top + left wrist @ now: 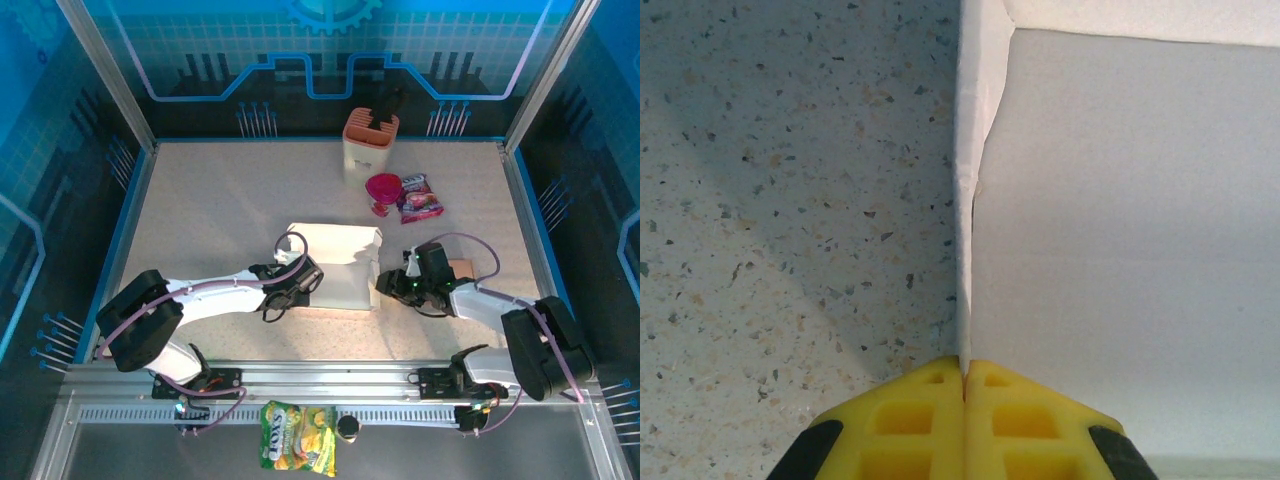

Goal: Fold the paper box

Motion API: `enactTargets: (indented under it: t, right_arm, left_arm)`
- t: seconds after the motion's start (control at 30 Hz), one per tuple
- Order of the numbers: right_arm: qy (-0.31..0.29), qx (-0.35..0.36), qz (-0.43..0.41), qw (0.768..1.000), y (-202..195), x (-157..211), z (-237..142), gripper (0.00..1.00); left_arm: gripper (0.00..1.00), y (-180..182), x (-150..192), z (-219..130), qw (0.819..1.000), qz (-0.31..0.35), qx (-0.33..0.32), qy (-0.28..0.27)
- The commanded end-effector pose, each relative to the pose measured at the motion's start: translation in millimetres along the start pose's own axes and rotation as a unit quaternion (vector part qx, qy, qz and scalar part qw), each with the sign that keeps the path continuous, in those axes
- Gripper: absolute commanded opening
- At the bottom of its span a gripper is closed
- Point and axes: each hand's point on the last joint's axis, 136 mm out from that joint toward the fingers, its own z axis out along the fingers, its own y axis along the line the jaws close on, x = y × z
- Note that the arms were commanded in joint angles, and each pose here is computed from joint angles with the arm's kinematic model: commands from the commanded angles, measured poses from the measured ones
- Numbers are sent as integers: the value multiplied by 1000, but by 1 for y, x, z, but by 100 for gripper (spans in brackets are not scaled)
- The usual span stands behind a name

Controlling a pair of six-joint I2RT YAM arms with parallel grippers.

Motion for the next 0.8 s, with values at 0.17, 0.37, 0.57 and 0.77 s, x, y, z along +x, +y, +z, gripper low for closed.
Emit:
enactTargets:
  t: [0.17, 0.37, 0.57, 0.77]
  right_arm:
    - [3, -37, -7, 999, 17, 0, 7, 39]
    - [5, -27, -17, 999, 22, 1, 8, 36]
    - [5, 1, -28, 1000, 18, 1, 11, 35]
    - [3, 19, -47, 999, 22, 0, 12, 35]
  left_arm:
    - [0, 7, 16, 3, 999, 14, -4, 35]
    - [0, 4, 15, 3, 999, 13, 1, 36]
    - [0, 3, 15, 3, 999, 13, 3, 36]
    - [0, 2, 15, 3, 999, 13, 5, 36]
